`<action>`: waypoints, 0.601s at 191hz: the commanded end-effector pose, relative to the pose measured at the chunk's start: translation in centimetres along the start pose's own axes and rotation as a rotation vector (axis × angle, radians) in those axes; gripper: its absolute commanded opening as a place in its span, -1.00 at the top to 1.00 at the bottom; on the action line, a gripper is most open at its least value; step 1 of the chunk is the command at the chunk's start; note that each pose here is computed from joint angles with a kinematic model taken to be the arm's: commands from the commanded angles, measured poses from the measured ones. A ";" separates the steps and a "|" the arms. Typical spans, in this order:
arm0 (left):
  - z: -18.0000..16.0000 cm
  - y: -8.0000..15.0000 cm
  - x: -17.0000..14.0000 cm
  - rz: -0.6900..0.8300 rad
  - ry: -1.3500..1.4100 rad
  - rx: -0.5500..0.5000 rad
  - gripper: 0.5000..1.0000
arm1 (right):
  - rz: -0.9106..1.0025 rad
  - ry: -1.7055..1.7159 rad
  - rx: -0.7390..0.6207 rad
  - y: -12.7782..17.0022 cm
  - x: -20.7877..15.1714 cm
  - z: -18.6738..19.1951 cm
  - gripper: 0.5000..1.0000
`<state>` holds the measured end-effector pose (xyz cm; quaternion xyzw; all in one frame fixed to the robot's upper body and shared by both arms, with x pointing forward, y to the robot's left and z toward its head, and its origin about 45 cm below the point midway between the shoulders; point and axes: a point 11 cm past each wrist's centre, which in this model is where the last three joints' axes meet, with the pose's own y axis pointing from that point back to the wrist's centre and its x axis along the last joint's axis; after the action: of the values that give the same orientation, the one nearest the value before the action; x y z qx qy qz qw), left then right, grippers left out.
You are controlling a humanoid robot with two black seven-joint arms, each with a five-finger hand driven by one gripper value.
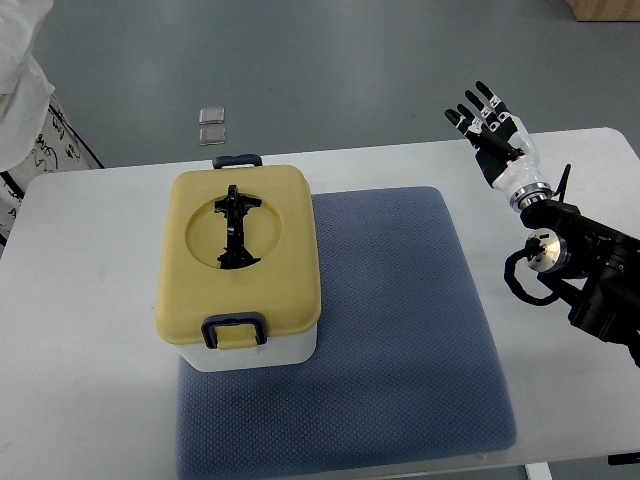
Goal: Open white storage box with right hand
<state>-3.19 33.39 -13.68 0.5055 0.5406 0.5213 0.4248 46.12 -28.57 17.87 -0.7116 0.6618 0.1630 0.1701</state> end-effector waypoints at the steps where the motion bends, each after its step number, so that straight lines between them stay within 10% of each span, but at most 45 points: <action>1: -0.1 0.0 0.0 0.001 -0.001 0.001 -1.00 | 0.004 0.004 0.002 0.0 0.2 -0.1 -0.71; 115: -0.3 0.0 0.1 0.003 0.003 -0.004 -1.00 | -0.005 -0.003 0.000 -0.3 -0.5 0.1 -0.71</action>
<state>-3.48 33.35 -13.70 0.5031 0.5406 0.5238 0.4246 46.19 -28.15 17.72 -0.7117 0.6613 0.1654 0.1696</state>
